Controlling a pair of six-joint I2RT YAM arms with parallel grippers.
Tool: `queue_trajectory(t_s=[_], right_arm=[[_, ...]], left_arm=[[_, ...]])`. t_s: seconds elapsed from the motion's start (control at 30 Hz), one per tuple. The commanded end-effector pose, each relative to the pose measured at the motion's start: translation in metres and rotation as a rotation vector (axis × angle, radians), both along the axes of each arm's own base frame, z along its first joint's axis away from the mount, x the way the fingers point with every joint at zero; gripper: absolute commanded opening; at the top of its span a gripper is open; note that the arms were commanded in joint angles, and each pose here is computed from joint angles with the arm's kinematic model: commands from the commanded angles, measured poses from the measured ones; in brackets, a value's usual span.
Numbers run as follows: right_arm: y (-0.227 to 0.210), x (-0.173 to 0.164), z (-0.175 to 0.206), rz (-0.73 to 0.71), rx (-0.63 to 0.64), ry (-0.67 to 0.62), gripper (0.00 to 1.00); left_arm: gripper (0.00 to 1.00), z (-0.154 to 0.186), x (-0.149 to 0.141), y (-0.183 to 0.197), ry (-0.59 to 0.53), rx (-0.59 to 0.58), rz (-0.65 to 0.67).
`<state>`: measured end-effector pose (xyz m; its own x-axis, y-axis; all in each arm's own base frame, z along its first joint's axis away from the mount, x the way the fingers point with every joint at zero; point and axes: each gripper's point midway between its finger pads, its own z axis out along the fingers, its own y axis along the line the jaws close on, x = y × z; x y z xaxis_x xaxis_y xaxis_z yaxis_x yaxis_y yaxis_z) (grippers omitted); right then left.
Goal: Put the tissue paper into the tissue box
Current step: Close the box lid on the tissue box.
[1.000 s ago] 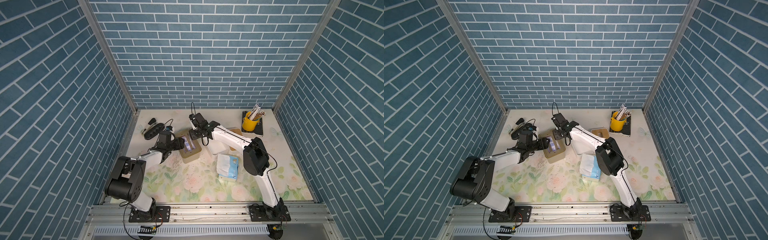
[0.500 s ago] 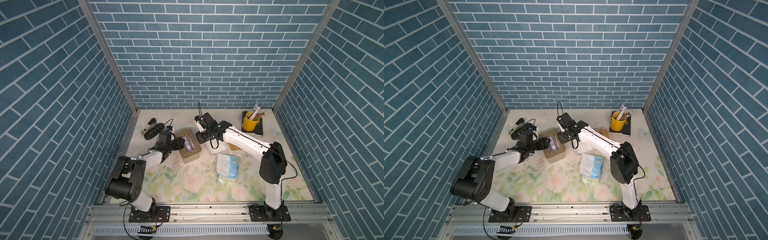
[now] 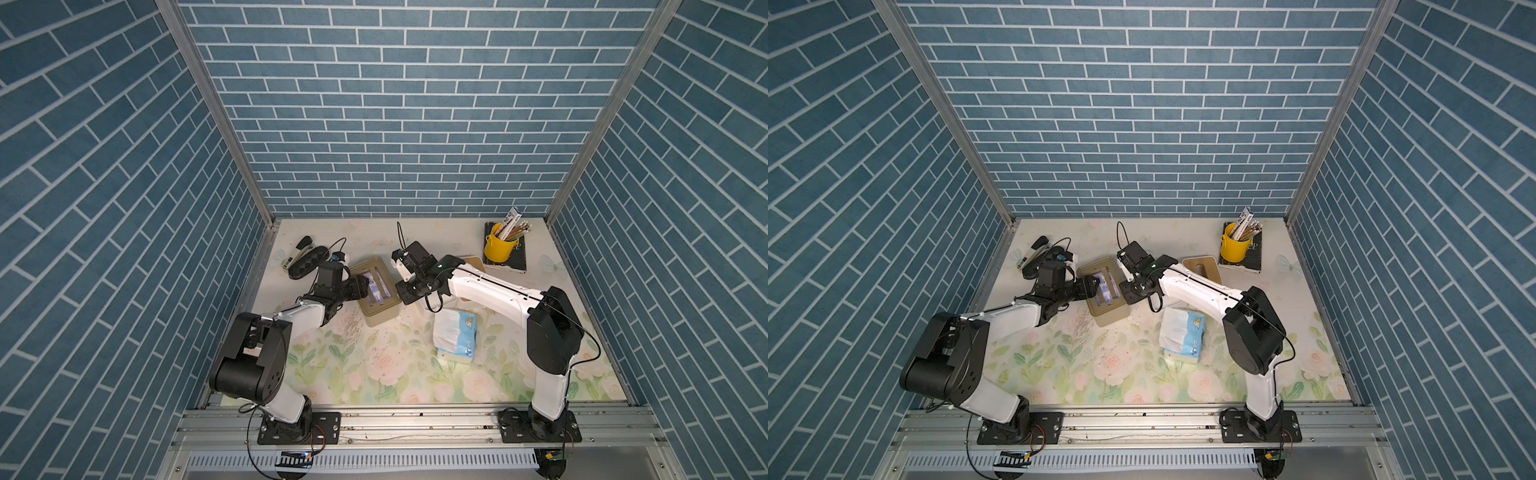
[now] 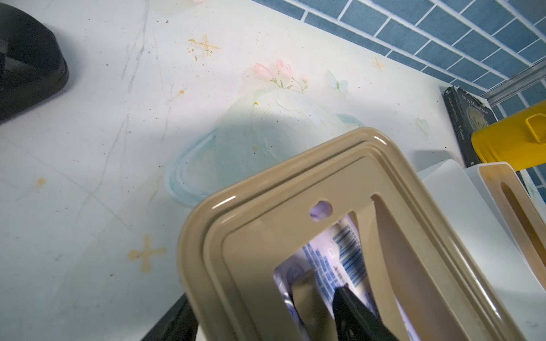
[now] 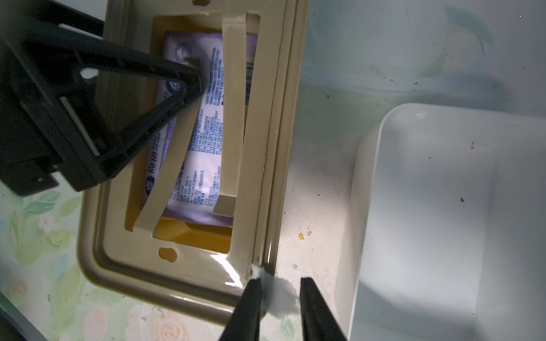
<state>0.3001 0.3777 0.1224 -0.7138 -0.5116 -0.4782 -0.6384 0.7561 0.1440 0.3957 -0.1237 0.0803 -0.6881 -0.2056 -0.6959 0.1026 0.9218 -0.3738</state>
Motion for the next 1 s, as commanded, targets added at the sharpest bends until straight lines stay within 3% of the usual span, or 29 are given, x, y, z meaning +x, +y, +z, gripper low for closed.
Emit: queue_trajectory(t_s=[0.0, 0.77, 0.97], right_arm=[[0.016, 0.002, -0.003, 0.021, 0.016, 0.000, 0.27], [0.016, -0.028, -0.081, 0.039, -0.138, 0.100, 0.22], [0.011, -0.038, -0.100, 0.042, -0.171, 0.129, 0.22]], left_arm=[[0.75, -0.031, -0.023, 0.013, 0.116, 0.076, 0.012], [0.76, -0.024, -0.023, 0.013, 0.097, 0.067, 0.008], [0.86, -0.011, -0.016, 0.009, 0.057, 0.026, 0.004]])
